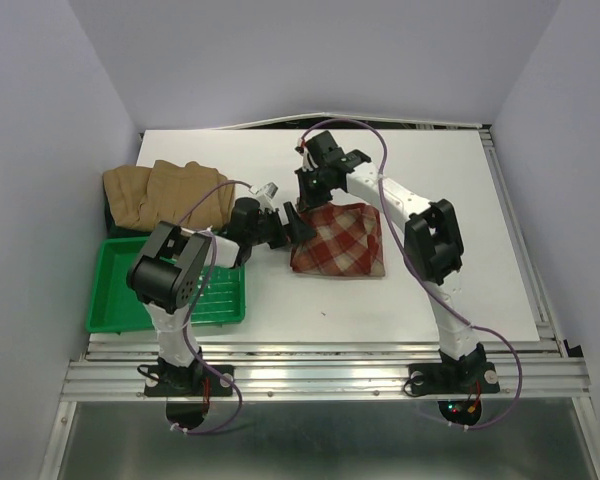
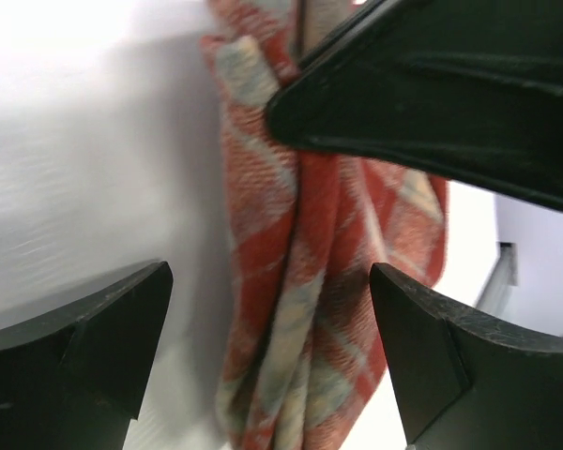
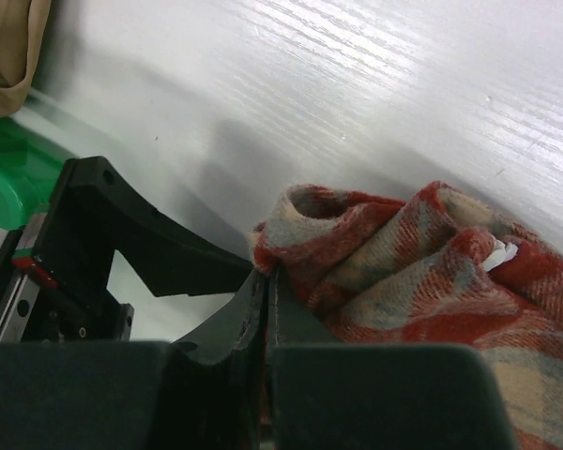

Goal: Fold and stack the skirts
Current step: Neatly place the folded skirt to the corner

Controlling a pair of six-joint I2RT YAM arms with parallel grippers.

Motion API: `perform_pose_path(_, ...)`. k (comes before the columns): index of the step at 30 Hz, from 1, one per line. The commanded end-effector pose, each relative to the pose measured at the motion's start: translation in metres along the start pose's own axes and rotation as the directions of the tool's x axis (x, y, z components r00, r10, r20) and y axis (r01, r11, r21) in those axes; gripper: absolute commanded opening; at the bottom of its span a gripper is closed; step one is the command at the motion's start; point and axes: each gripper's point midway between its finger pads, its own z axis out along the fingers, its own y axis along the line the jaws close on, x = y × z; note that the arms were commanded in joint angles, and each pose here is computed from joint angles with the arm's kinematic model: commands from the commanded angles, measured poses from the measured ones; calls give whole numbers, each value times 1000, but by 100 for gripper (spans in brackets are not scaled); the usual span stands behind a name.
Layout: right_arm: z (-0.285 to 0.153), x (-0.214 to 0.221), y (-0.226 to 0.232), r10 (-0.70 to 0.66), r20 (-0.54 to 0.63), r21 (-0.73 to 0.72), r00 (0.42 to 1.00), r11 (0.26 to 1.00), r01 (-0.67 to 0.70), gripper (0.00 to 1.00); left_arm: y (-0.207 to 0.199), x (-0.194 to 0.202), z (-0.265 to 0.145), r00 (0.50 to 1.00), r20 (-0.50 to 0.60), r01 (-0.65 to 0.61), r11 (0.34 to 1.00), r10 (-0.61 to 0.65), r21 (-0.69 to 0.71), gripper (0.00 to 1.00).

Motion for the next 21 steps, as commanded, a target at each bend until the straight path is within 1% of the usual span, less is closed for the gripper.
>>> perform_pose_path(1,-29,-21,16,-5,75,-54,997,999,9,0,-50,-17,-3,998,59,19,967,-35,254,98)
perform_pose_path(4,-29,-22,17,3,74,-59,997,998,2,0,-47,-8,-1,994,43,80,955,-96,287,98)
perform_pose_path(9,-32,-23,22,10,76,-77,997,997,-4,0,-34,-12,8,991,71,92,966,-113,242,96)
perform_pose_path(13,-36,-27,25,14,86,-86,996,996,-7,0,-23,-15,15,984,89,130,970,-151,205,91)
perform_pose_path(18,-38,-27,26,24,88,-89,996,996,-16,1,-20,-27,18,979,139,125,976,-151,177,83)
perform_pose_path(21,-38,-26,28,33,83,-96,996,995,-25,0,-19,-31,23,980,144,117,979,-141,165,79)
